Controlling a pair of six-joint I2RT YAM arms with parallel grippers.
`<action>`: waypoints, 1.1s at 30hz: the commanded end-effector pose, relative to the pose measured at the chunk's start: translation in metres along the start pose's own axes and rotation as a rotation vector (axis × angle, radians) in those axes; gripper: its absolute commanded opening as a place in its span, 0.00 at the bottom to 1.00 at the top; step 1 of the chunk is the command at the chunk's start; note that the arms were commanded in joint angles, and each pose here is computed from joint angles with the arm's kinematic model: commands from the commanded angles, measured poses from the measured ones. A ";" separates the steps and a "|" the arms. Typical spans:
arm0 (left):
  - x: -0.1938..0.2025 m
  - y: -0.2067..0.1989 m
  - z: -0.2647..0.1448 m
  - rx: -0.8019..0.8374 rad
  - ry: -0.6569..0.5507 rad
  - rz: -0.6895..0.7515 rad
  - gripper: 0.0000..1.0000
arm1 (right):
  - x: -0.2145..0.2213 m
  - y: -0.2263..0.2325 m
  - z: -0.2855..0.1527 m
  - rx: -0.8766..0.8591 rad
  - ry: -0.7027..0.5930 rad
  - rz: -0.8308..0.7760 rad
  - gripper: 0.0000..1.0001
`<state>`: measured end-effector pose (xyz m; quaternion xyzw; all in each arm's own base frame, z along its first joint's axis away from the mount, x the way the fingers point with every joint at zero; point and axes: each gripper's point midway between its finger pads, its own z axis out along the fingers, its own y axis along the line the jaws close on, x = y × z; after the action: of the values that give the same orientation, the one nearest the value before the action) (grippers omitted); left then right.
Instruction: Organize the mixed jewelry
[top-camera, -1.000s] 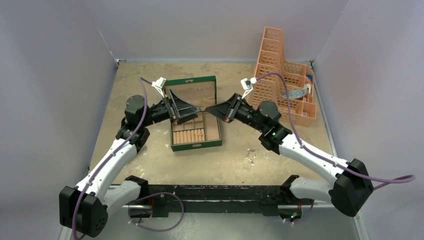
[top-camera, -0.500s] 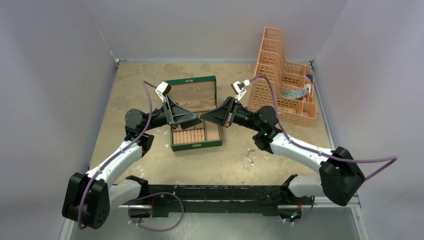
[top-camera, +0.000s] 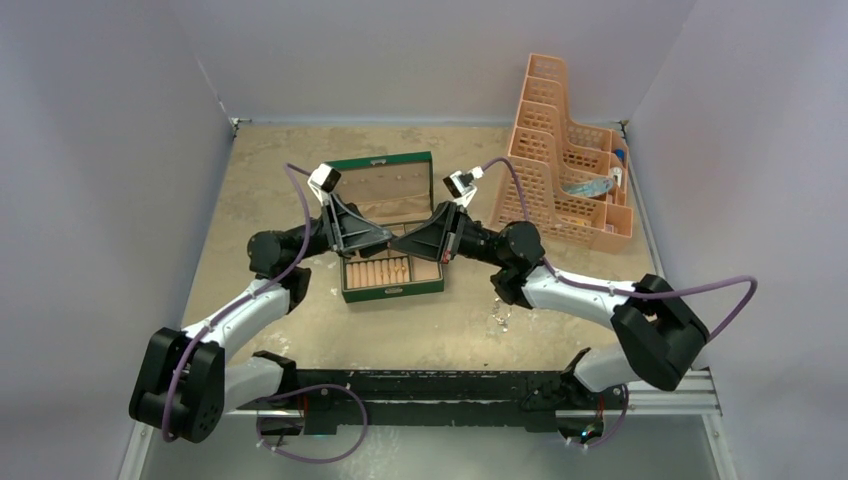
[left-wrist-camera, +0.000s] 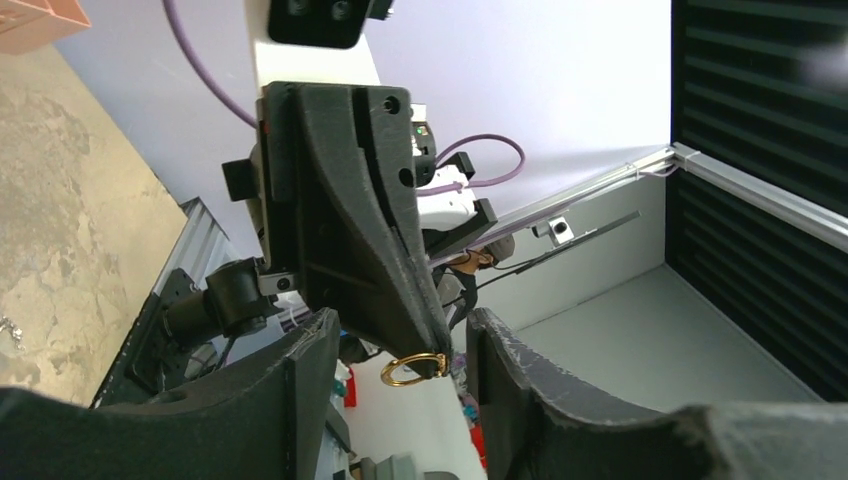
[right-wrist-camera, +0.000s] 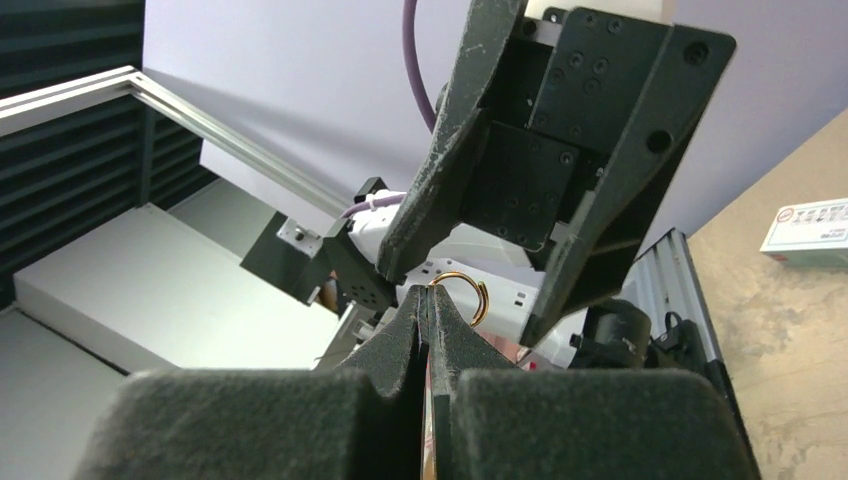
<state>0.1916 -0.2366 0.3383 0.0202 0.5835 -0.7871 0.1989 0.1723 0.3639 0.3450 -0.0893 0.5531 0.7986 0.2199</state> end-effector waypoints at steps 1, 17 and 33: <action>0.006 -0.021 -0.002 0.074 0.009 0.091 0.47 | 0.001 0.030 -0.004 -0.124 -0.012 -0.017 0.00; 0.015 -0.029 -0.002 0.083 0.078 0.173 0.39 | 0.000 0.029 -0.013 -0.192 -0.055 0.069 0.00; 0.020 -0.030 -0.006 0.088 0.077 0.186 0.26 | -0.002 0.032 -0.019 -0.239 -0.082 0.106 0.00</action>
<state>0.1731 -0.2346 0.3426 0.0720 0.5776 -0.7866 0.2061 0.1704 0.3536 0.3386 -0.0223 0.5160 0.8431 0.1500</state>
